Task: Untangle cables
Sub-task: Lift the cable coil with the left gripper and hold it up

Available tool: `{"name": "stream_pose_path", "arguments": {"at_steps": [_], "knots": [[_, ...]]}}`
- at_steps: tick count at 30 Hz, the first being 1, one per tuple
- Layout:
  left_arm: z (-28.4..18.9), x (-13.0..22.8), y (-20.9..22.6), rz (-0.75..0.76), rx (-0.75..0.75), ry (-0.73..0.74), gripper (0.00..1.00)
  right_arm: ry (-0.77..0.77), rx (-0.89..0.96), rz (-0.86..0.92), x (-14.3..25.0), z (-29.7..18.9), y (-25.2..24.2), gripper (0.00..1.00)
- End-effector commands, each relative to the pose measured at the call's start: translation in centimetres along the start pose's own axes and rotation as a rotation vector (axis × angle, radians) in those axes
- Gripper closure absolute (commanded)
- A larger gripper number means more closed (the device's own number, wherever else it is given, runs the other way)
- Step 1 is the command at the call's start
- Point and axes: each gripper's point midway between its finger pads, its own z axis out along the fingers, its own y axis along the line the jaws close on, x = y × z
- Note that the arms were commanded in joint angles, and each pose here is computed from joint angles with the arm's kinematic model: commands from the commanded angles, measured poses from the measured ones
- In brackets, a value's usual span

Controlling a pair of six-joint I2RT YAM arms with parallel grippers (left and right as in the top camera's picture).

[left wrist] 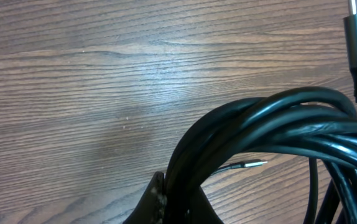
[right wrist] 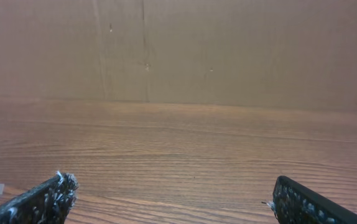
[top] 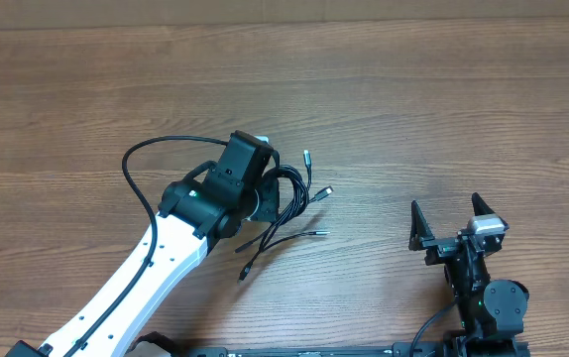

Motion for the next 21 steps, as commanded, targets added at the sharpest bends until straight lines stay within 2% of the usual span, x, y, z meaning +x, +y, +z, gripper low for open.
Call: {"name": "stream_pose_path", "arguments": {"at_steps": [1,21], "knots": [[-1.10,-0.90,-0.54,-0.009,0.024,-0.037,0.96,-0.005,0.011,0.006,0.15,0.00,-0.24,0.00],[-1.10,-0.67,-0.55,-0.009,0.026,-0.027,0.96,-0.005,0.011,0.006,0.15,0.00,-0.24,0.00]]}}
